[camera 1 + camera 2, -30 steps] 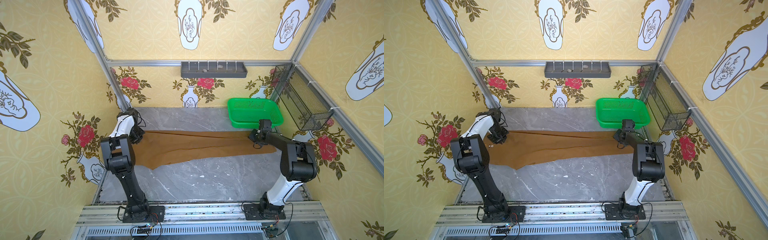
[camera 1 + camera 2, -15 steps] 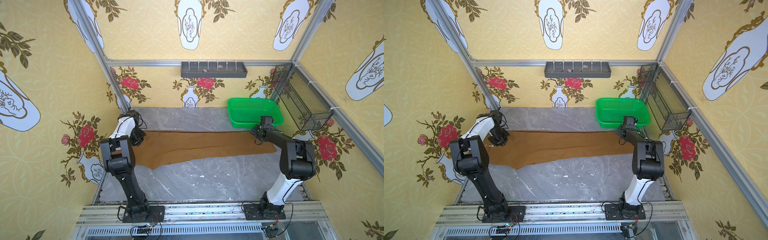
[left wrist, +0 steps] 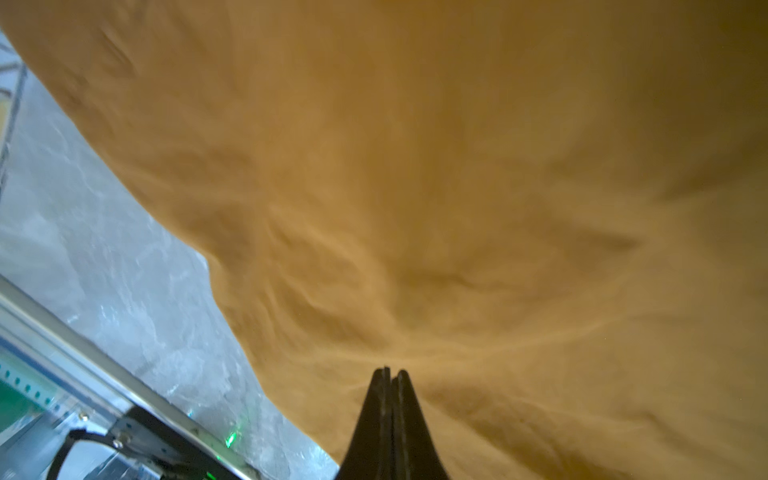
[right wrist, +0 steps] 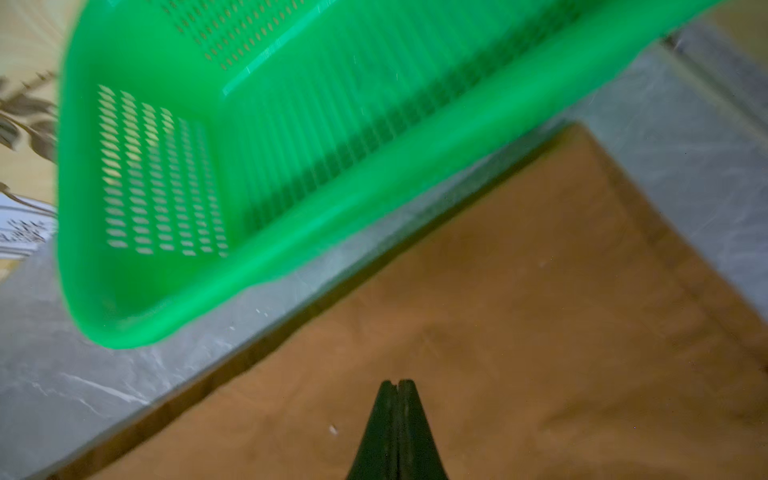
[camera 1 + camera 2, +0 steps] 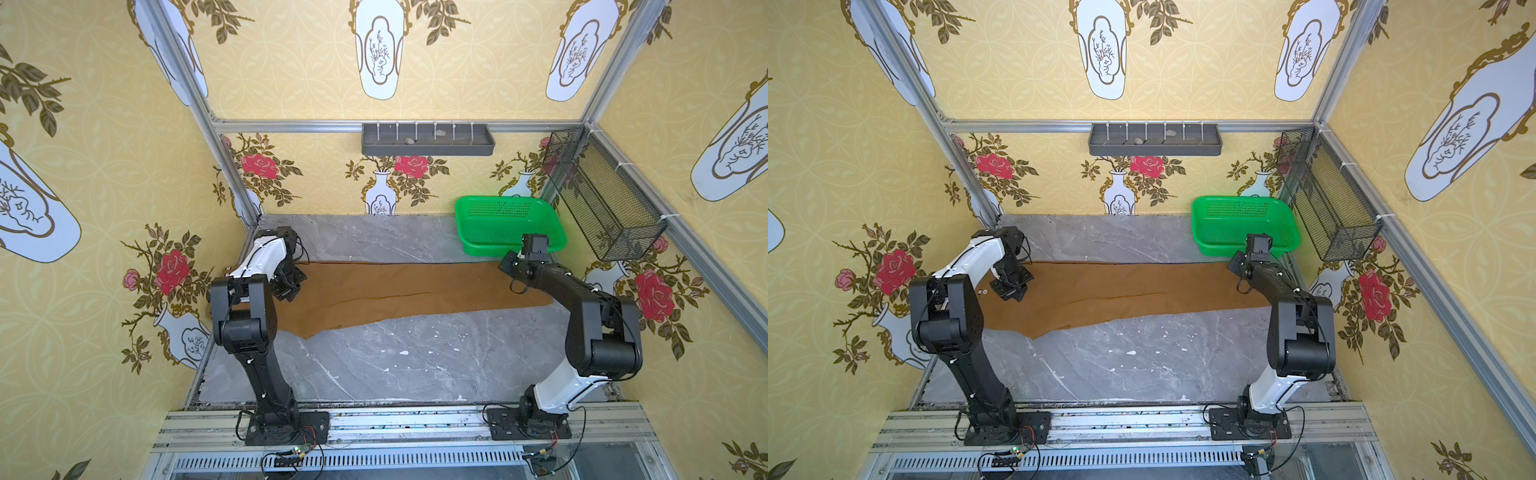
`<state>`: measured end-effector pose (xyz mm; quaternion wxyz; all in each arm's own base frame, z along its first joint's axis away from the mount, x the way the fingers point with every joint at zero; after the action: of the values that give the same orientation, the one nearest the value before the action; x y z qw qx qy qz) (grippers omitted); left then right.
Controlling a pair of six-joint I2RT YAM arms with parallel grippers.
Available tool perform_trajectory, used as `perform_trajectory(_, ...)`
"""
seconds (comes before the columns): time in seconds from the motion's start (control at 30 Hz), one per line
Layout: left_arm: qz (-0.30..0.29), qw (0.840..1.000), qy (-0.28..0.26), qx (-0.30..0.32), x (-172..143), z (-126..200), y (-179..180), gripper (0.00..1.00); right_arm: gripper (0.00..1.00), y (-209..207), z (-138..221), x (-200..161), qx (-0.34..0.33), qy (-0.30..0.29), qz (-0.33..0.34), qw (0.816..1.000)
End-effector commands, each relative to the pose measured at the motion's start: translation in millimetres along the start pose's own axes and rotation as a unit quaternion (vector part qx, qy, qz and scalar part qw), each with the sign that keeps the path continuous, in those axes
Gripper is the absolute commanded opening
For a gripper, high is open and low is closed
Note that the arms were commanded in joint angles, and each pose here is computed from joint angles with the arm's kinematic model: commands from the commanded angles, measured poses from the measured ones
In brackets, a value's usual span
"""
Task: Roll up the long pants
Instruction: Fold the long pant at the center of the board.
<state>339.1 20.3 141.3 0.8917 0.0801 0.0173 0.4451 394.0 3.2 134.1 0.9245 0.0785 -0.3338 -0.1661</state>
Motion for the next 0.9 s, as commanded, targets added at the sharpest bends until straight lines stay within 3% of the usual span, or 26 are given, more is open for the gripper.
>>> perform_trajectory(0.0,0.013,1.000,0.012,0.017,-11.1,-4.2,3.4,0.00,0.00,-1.1,-10.4,-14.8,0.010,0.034,-0.010,0.999)
perform_trajectory(0.1,0.013,1.000,0.008,-0.005,-12.0,1.1,0.2,0.00,0.00,-4.8,-11.1,-22.6,0.000,0.049,-0.015,0.999)
perform_trajectory(0.23,0.003,1.000,0.012,-0.027,-14.2,1.9,-9.5,0.00,0.46,-7.2,3.1,-32.6,-0.010,0.055,-0.028,0.998)
perform_trajectory(0.33,-0.004,0.999,0.021,-0.026,-16.1,-2.8,-16.9,0.00,0.59,-8.0,13.3,-43.1,-0.013,0.065,-0.039,0.997)
perform_trajectory(0.47,-0.018,0.999,0.024,-0.027,-17.8,-5.9,-25.5,0.00,0.61,-24.3,20.7,-59.1,-0.052,0.073,-0.046,0.995)
perform_trajectory(0.57,-0.027,0.999,0.024,-0.027,-18.7,-6.1,-30.0,0.00,0.60,-58.3,27.1,-63.7,-0.097,0.073,-0.100,0.988)
perform_trajectory(0.77,-0.038,0.998,0.030,-0.026,-19.3,-13.3,-33.0,0.00,0.61,-111.4,35.0,-43.6,-0.156,0.042,-0.136,0.977)
perform_trajectory(0.87,-0.042,0.998,0.039,-0.033,-21.4,-18.3,-34.8,0.00,0.61,-117.0,34.2,-31.2,-0.138,0.019,-0.142,0.980)
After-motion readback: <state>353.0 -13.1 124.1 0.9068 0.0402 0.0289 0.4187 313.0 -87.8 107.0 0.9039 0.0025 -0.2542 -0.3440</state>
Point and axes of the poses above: each gripper's point midway between its finger pads, its own z axis back along the fingers, its own y axis along the line the jaws close on, x = y × z, the point moved 7 cm from there along z, back along the fingers, and after that the axes turned 7 degrees about z, right-handed, at the moved point
